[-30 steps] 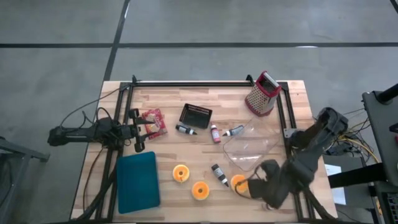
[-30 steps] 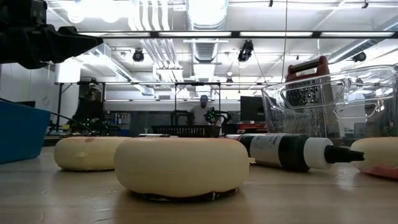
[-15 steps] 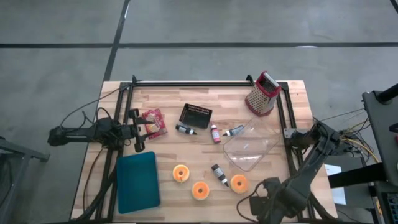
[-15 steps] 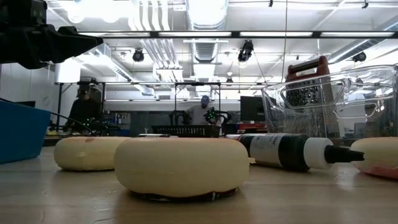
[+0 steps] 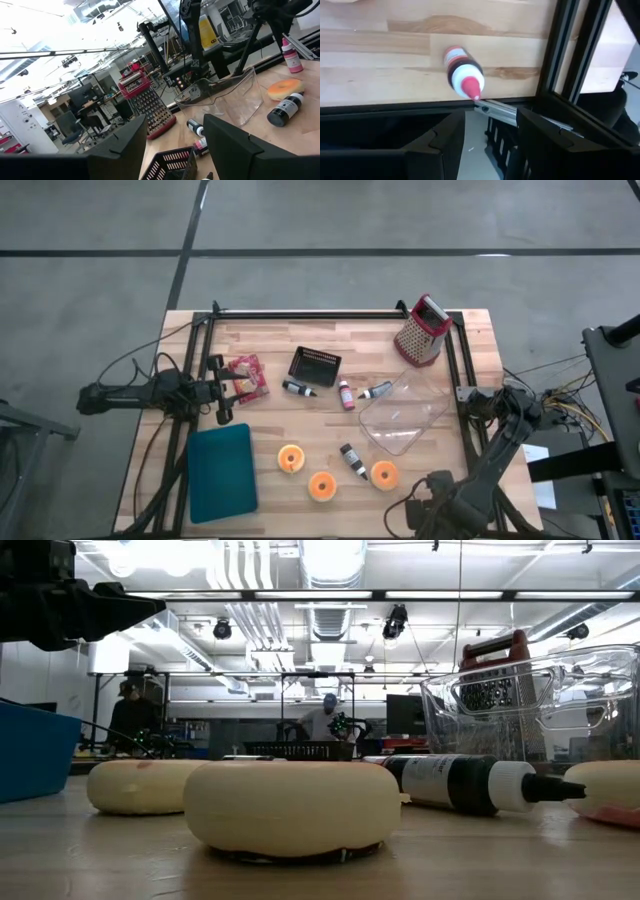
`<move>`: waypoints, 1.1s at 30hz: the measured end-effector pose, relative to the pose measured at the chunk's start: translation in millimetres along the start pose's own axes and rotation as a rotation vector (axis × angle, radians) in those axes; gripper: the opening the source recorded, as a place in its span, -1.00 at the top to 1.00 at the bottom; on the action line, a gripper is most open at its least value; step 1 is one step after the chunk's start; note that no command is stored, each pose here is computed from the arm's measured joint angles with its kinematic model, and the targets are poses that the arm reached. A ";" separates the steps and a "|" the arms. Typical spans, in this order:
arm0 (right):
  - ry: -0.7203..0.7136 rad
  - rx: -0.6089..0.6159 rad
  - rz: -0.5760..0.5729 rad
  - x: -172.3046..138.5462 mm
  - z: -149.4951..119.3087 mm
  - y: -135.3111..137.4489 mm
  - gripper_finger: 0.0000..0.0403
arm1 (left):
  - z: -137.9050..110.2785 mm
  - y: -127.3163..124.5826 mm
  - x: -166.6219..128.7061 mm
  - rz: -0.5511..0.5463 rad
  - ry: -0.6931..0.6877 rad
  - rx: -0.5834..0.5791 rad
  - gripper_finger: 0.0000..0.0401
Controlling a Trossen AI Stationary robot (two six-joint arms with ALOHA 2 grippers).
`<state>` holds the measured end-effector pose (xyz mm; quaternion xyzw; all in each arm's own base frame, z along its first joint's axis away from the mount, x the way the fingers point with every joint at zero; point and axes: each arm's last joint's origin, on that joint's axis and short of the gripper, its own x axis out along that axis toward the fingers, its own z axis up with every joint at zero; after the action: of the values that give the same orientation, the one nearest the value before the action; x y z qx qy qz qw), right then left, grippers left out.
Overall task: Pick & Place Food Item
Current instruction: Put the bottom pink food coloring bottle into the transparent bin
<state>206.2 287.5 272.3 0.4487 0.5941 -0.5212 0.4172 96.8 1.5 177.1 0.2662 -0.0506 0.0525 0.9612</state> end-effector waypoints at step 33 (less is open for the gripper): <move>-0.085 0.007 -0.001 33.6 4.2 8.2 0.21 | -0.1 -0.1 0.0 -0.001 0.001 0.000 0.00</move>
<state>205.9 287.1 237.4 0.4274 0.5744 -0.5418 0.4403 96.8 1.5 176.9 0.2663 -0.0502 0.0522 0.9612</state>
